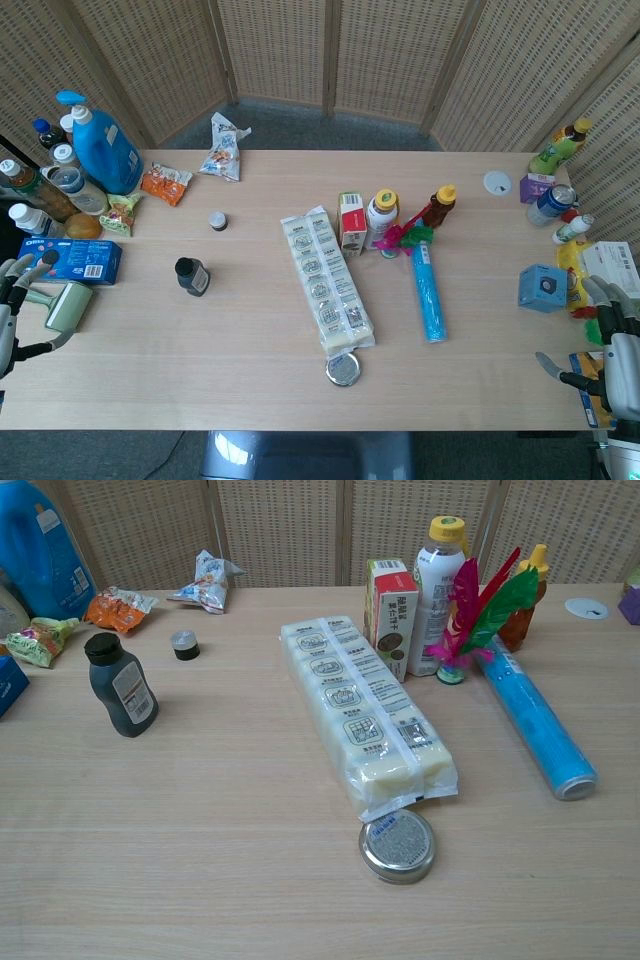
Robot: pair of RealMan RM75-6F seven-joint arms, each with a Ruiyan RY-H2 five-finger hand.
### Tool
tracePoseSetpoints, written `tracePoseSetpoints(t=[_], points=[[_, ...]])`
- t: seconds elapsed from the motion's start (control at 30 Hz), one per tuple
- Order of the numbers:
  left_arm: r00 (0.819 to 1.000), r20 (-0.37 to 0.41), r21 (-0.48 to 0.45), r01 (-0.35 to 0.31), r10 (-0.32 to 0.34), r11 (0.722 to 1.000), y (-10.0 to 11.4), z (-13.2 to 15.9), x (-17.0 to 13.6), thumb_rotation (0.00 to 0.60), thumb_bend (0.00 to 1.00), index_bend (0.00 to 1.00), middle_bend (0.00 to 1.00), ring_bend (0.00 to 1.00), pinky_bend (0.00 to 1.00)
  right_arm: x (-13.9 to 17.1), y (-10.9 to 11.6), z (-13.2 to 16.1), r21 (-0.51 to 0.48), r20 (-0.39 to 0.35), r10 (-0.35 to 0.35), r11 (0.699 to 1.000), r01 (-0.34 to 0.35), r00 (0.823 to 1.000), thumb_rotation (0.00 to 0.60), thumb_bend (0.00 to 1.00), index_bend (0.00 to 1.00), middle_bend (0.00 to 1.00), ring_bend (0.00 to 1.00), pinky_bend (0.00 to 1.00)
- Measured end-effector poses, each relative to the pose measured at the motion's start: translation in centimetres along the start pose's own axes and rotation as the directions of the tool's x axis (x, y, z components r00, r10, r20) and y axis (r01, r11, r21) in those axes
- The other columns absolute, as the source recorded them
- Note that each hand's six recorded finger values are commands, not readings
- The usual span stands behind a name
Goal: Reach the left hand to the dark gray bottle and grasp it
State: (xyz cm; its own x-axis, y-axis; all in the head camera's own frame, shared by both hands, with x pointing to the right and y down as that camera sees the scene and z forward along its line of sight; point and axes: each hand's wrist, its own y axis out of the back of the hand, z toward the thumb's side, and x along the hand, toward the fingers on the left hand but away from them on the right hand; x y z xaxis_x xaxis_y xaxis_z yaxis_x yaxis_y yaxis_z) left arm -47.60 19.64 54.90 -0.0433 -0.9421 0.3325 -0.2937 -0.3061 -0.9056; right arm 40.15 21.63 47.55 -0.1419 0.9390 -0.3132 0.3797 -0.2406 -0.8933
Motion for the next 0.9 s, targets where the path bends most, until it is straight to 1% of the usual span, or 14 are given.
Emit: tracePoseSetpoints(t=[0.27,0.4,0.47,0.57,0.73,0.9], points=[[1.0,-0.009,0.003,0.015,-0.015,1.0,-1.1,-0.3,0.5,0.6,0.0,0.18,0.0,0.0,0.13,0.0,0.0,0.0,-0.002,0.0,0.003,1.0,-0.003,1.0,0.6,0.0,0.0,0.0,0.0,0.0],[1.0,-0.002,-0.018,0.014,-0.014,1.0,-2.3,-0.2,1.3,0.6,0.0,0.14,0.0,0.0,0.08,-0.1,0.0,-0.1,-0.005,0.003,0.004,1.0,-0.003,1.0,0.6,0.0,0.0,0.0,0.0,0.0],[1.0,0.003,-0.038,0.018,-0.018,0.999,-3.4,-0.1,2.1,0.6,0.0,0.13,0.0,0.0,0.05,-0.1,0.0,-0.1,-0.008,0.004,0.005,1.0,-0.005,1.0,0.6,0.0,0.0,0.0,0.0,0.0],[1.0,0.018,-0.061,0.027,-0.026,0.998,-5.2,0.5,3.6,0.6,0.0,0.09,0.0,0.0,0.02,-0.1,0.1,-0.2,-0.012,0.004,0.005,1.0,-0.004,1.0,0.6,0.0,0.0,0.0,0.0,0.0],[0.997,0.066,-0.09,0.033,-0.027,0.995,-8.5,2.7,6.1,0.6,0.0,0.0,0.0,0.0,0.0,-0.1,0.2,-0.3,-0.018,0.007,0.002,1.0,-0.002,1.0,0.6,0.0,0.0,0.0,0.0,0.0],[0.995,0.093,-0.132,0.042,-0.03,0.99,-11.6,4.9,7.6,0.6,0.0,0.0,0.0,0.0,0.0,-0.2,0.4,-0.4,-0.025,0.009,-0.002,1.0,0.002,1.0,0.6,0.0,0.0,0.0,0.0,0.0]])
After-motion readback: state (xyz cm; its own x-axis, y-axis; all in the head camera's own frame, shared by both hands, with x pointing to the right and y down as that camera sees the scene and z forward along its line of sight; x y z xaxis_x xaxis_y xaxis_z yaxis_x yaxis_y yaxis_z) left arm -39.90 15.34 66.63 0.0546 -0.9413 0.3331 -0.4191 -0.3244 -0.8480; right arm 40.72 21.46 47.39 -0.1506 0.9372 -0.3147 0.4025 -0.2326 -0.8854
